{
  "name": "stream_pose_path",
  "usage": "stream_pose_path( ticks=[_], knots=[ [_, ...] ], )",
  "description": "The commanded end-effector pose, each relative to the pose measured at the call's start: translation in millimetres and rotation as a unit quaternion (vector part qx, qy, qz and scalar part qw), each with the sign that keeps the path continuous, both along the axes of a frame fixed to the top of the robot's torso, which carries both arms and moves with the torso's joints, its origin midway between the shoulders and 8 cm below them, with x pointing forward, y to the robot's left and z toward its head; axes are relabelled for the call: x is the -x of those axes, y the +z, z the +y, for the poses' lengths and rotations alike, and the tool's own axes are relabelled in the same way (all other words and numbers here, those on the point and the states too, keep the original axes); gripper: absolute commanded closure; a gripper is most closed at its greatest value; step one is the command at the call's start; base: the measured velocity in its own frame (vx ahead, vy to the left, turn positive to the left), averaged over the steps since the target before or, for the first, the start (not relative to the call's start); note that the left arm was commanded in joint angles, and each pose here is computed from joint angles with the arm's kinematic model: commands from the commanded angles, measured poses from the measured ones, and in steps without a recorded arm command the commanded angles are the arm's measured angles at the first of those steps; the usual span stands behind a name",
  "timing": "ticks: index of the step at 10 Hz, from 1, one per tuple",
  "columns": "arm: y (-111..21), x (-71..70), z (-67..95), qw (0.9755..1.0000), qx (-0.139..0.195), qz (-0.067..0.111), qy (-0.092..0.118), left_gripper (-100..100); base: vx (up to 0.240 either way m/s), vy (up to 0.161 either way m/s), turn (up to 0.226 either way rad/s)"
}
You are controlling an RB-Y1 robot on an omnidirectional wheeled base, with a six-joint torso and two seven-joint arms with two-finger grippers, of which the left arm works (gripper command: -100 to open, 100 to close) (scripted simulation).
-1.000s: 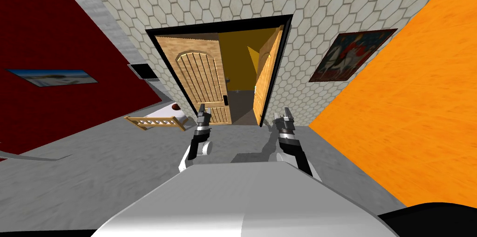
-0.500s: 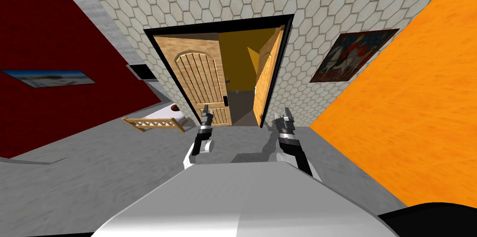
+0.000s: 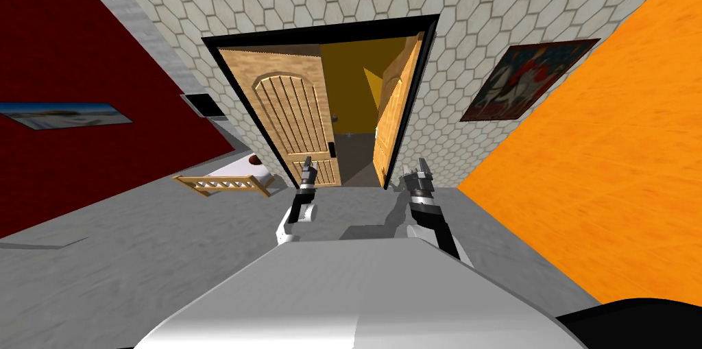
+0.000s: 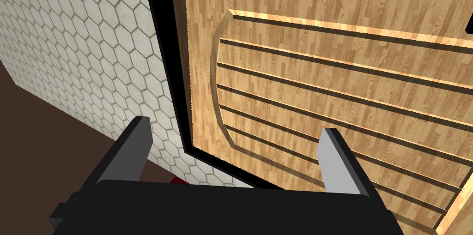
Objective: Push the door open
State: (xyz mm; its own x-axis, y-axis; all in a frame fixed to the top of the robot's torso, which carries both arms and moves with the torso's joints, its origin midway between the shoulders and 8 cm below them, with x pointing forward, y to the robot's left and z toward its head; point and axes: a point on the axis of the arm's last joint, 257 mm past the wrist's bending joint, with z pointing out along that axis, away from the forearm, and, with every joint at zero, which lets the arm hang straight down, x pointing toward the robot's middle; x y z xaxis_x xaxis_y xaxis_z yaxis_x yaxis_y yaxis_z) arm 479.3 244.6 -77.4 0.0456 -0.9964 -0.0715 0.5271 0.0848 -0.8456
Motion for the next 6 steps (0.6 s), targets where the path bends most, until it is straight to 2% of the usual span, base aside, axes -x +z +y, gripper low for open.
stream_pose_path(
  ticks=[1, 2, 3, 4, 5, 6],
  knots=[
    [-11.6, -10.2, 0.9, 0.9999, 0.002, 0.013, -0.003, -100, 0.052, 0.027, -0.008],
    [-14.3, -10.8, 1.1, 0.9999, 0.002, 0.016, -0.003, -100, 0.040, 0.021, -0.005],
    [-23.4, -18.8, 0.5, 0.9996, 0.004, 0.026, -0.005, -100, 0.048, 0.022, -0.012],
    [-25.8, -25.4, -0.7, 0.9995, 0.006, 0.030, -0.008, -100, 0.072, 0.030, -0.020],
    [-34.3, -26.9, 0.1, 0.9992, 0.006, 0.038, -0.008, -100, 0.057, 0.023, -0.008],
    [-40.7, -34.1, -0.6, 0.9989, 0.007, 0.046, -0.010, -100, 0.059, 0.023, -0.011]
  ],
)
